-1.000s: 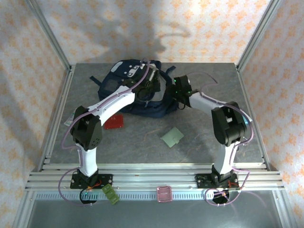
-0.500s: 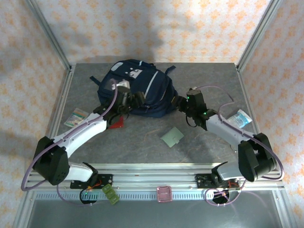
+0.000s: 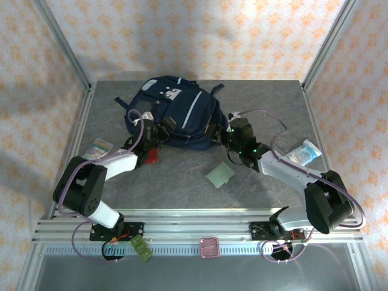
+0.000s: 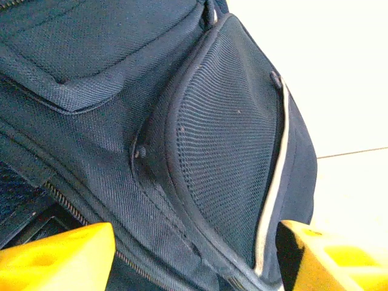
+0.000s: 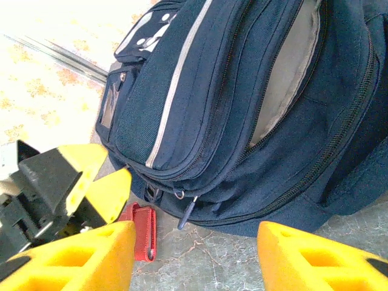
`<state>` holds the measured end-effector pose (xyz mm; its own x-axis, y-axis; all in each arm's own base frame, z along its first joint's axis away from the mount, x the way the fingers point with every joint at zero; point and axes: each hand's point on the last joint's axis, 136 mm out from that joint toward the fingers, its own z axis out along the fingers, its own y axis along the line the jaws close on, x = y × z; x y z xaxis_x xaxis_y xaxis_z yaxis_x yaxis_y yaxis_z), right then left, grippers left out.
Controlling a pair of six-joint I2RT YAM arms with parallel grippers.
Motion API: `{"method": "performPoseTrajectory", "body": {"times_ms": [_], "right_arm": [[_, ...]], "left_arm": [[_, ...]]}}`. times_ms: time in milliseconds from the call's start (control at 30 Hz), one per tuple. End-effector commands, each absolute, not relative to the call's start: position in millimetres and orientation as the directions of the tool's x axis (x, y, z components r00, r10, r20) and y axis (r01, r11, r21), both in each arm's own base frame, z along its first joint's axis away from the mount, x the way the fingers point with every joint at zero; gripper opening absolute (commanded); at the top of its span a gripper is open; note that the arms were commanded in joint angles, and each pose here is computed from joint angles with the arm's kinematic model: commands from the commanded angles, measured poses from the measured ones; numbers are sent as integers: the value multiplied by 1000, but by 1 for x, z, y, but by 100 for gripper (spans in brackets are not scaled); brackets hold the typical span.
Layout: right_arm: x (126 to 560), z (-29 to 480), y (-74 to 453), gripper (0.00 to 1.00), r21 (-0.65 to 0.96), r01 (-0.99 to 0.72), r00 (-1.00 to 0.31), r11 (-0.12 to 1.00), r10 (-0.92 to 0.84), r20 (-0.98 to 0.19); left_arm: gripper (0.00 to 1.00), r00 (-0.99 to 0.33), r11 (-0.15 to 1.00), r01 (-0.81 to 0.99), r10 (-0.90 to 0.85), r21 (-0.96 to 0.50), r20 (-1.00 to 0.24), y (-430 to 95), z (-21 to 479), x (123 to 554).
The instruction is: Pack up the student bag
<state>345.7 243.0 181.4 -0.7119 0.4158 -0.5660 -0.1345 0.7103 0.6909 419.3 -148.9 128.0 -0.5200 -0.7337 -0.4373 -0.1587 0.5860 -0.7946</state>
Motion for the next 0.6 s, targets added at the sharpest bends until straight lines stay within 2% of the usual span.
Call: {"method": "performPoseTrajectory", "body": {"times_ms": [0,167,567], "right_arm": [[342,186,246,55,705,-151,-706,693,424,-567],[341,183,244,55,702,-144,-708,698,423,-566],[342,180,249,55,710,-153,-715,687,419,-559]], "left_arm": [[71,-506,532,-111,-757,-840,-413,-155,138,437],[75,-516,498,-141,-774,-856,-366,-156,127,429],[76,-500,533,-188,-775,-825,-387,-141,113,411]]}}
